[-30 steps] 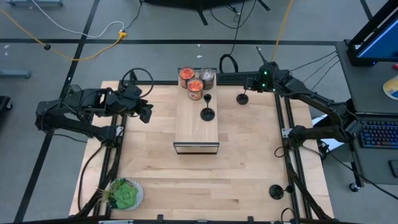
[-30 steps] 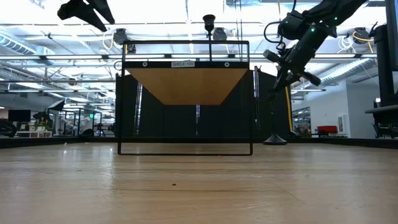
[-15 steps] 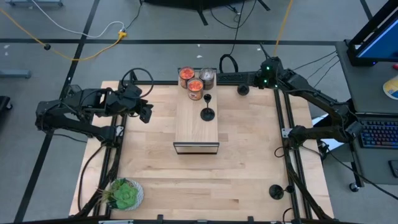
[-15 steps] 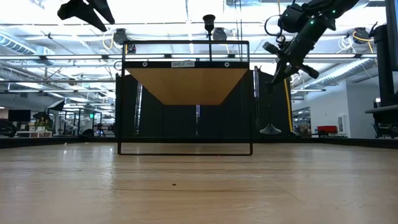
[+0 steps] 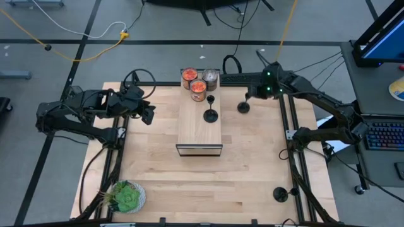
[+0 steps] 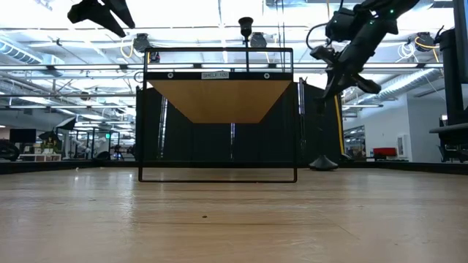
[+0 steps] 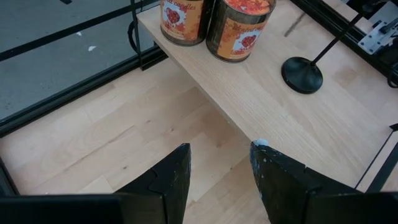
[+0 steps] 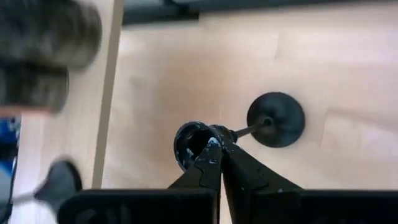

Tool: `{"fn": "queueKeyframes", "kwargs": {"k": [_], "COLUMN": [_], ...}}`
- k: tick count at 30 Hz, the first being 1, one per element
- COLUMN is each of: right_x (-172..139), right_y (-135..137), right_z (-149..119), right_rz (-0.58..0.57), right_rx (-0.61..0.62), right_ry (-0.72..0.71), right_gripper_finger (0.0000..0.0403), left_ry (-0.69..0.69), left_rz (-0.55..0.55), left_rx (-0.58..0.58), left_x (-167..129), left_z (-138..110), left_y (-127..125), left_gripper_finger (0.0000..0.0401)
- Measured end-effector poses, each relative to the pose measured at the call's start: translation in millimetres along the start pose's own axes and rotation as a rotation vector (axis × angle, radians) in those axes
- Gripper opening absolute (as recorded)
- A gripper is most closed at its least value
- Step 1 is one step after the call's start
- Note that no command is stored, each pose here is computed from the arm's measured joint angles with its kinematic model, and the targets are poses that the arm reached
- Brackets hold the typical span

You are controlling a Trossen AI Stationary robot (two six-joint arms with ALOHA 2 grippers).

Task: Pick & Place candle stick holders
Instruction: Align the top black candle holder with the black candle holder on the shelf

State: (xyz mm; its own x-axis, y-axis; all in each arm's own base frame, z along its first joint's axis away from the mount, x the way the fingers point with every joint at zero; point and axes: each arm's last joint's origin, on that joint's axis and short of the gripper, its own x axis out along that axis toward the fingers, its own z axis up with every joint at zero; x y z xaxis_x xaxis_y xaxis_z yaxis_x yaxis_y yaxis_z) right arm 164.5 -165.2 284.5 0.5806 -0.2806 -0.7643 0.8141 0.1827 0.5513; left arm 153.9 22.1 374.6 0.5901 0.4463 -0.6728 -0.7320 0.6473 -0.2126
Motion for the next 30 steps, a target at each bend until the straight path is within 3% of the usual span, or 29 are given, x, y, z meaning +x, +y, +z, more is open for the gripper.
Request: {"fn": "queueKeyframes", "kwargs": {"k": [7,30], "right_x": [-4.0,-8.6], "right_y": [2.0,-5.9], "right_z": [-9.1,-6.1], "right_rz": [0.073,0.037], "right_rx": [-0.011,-0.003], "right_ry": [0.119,0.103], "right_gripper_finger": [0.0001,0.0], "left_ry": [0.0,0.016], "left_rz": [0.0,-0.019], "left_rx": [-0.001,-0.005], "left_x": [0.1,0.0], "left_z": [-0.1,-0.4], "left_y": [0.0,-0.6], "left_gripper_finger": [0.0173,0.0172]}}
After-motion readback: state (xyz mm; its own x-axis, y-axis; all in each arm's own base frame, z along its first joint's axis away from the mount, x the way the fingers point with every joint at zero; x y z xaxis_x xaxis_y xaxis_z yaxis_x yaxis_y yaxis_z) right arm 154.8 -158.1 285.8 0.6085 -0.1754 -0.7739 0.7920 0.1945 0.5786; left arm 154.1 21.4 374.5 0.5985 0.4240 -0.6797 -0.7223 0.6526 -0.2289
